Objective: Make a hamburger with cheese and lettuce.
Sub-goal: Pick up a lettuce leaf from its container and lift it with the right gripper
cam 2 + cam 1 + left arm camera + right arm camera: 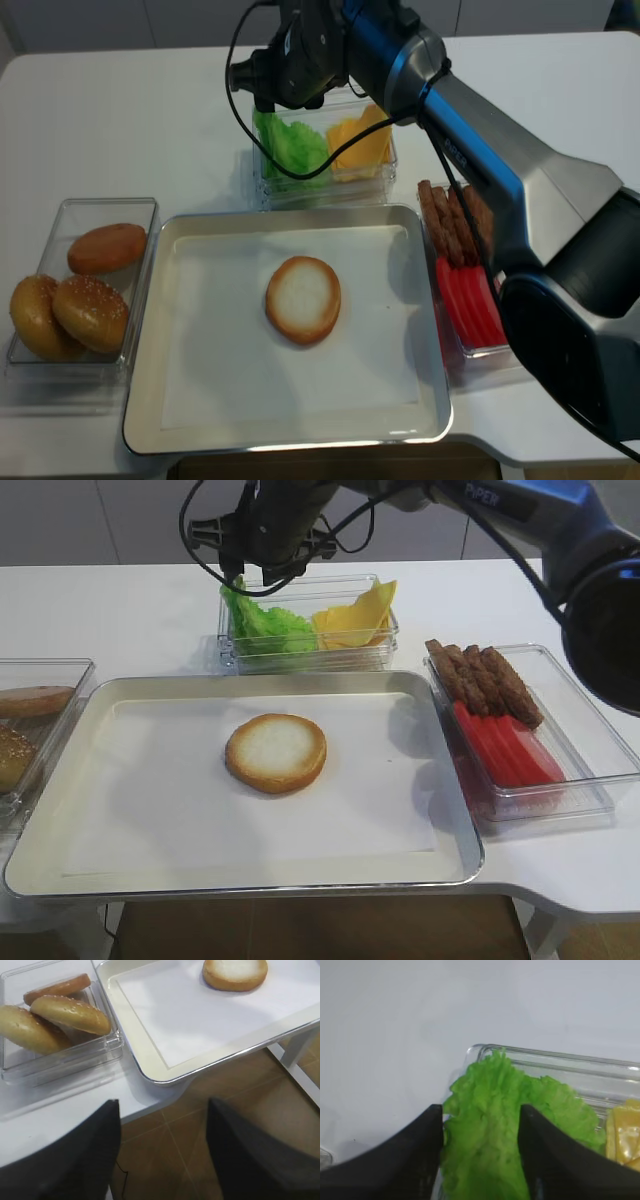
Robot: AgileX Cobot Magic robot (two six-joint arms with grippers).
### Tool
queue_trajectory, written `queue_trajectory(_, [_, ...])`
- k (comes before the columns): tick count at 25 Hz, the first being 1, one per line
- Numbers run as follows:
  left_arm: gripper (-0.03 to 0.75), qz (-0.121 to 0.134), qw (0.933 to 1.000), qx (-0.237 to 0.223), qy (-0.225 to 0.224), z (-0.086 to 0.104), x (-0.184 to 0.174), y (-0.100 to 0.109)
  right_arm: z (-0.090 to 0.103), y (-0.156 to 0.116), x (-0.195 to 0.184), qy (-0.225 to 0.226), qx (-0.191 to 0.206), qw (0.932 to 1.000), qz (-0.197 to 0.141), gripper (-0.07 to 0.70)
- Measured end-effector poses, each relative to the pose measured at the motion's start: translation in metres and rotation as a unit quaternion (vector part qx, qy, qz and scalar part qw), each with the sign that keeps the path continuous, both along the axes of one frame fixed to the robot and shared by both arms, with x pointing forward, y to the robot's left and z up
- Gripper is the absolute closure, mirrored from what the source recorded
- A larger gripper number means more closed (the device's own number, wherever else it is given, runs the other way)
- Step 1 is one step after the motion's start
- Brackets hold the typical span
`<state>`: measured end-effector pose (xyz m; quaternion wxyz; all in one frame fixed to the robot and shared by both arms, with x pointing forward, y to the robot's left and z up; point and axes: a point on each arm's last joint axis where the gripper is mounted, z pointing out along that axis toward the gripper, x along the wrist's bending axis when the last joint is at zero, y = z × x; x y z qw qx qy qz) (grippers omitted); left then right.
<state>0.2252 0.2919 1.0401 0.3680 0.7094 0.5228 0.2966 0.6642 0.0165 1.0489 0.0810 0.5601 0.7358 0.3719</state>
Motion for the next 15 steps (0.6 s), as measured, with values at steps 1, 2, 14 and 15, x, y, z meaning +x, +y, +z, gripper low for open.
queue_trajectory(1, [0.305,0.0,1.0,0.0,0.0,0.0,0.0,0.0,-0.0026,0.0004,0.0006,0.002,-0.001,1.0,0.0,0.245])
queue_trajectory(2, [0.305,0.0,1.0,0.0,0.001,-0.0001,-0.0001,0.0,-0.0032,0.0005,0.0007,0.002,-0.002,1.0,0.0,0.245])
queue_trajectory(14, [0.305,0.0,1.0,0.0,0.001,-0.0001,-0.0001,0.0,-0.0027,0.0002,0.0016,-0.004,-0.004,1.0,0.0,0.245])
queue_trajectory(15, [0.305,0.0,1.0,0.0,0.001,-0.0001,-0.0001,0.0,-0.0027,0.0002,0.0016,-0.004,-0.004,1.0,0.0,0.245])
